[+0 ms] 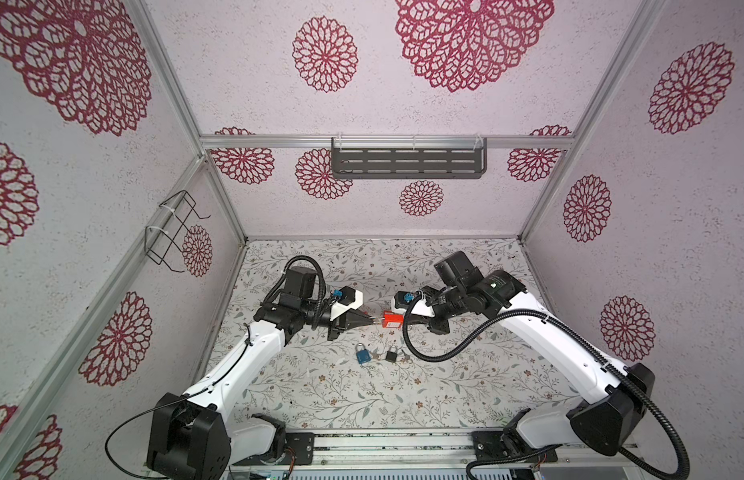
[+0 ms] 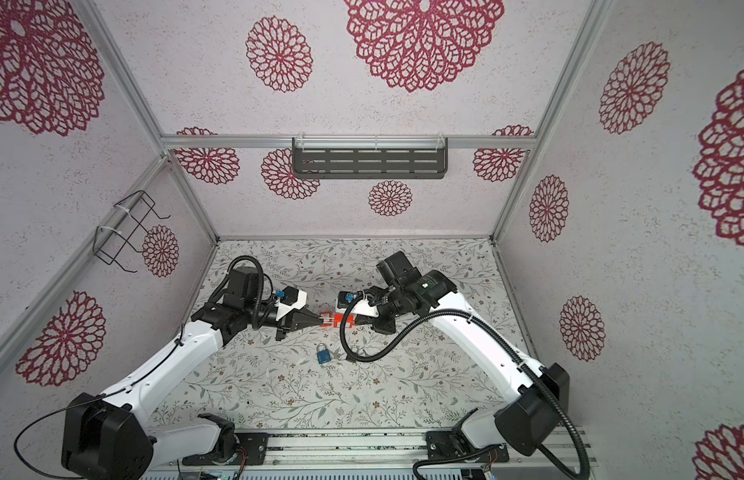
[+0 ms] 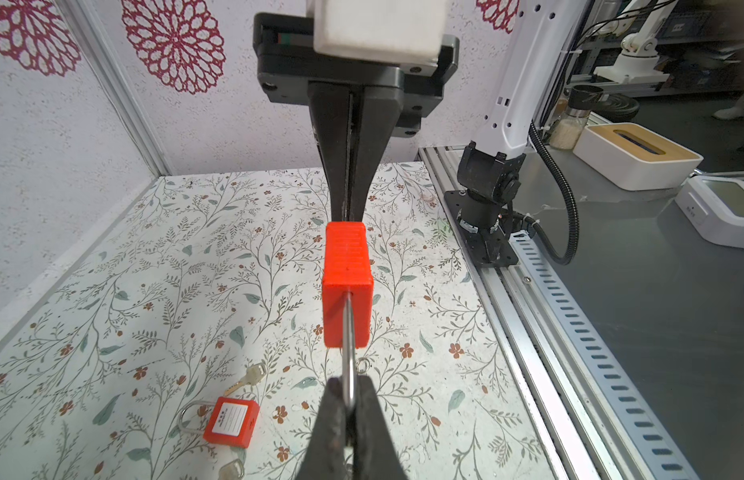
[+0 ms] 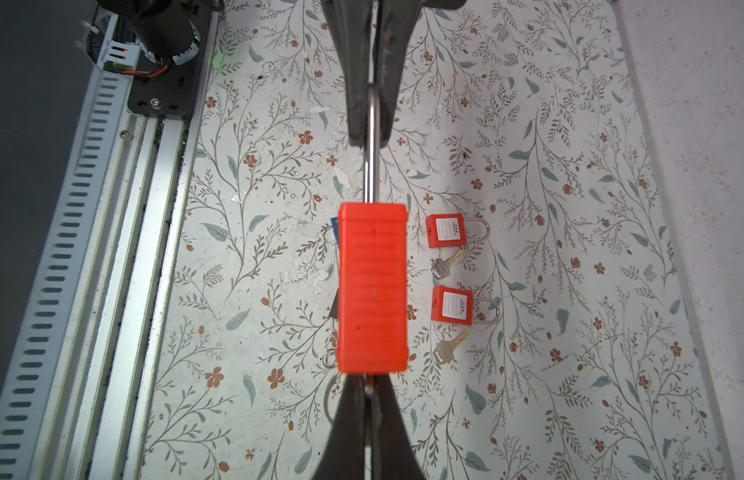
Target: Lock with the key
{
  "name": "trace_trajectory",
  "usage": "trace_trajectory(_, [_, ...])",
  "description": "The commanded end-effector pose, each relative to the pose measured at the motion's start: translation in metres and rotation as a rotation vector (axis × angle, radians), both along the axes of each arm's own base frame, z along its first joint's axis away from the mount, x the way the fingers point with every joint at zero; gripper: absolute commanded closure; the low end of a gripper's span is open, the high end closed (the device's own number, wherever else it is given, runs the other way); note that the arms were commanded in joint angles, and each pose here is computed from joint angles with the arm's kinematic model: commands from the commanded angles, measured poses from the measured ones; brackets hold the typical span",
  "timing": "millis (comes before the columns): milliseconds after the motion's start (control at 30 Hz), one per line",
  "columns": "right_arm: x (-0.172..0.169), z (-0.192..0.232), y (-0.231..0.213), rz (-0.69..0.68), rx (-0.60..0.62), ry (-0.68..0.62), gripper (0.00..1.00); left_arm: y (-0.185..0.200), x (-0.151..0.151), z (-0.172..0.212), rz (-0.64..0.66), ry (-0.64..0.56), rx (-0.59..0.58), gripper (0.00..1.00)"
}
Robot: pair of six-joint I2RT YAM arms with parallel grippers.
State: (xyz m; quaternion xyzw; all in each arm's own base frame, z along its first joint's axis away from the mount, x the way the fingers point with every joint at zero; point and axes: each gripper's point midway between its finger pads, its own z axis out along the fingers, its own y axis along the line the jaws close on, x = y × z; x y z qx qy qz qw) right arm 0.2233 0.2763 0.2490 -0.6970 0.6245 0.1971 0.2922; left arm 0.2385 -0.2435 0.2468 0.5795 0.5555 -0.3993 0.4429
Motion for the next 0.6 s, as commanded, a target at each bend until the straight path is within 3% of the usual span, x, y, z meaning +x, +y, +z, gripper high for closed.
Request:
trace_trajectory(0, [-0.005,-0.007,-0.015,-0.012,-0.067,0.047,0.95,0.001,-0.002,0.013,-0.023,-0.008,-0.028,1.00])
trace_trajectory(233, [0.016,0.002,-0.022,-0.050,-0.063,-0.150,0.93,-0.001,-0.004,0.011,-0.046,0.038,-0.041,1.00])
trace_trajectory(333, [0.016,0.006,-0.019,-0.041,-0.042,-0.154,0.90,-0.002,-0.004,0.011,-0.054,0.047,-0.044,1.00])
trace_trajectory(500, [0.014,0.012,-0.013,-0.040,-0.011,-0.124,0.58,-0.002,-0.004,0.015,-0.055,0.032,-0.048,1.00])
trace_trajectory(567, [0.013,0.013,-0.014,-0.049,-0.002,-0.129,0.52,-0.002,-0.004,0.016,-0.056,0.029,-0.048,1.00])
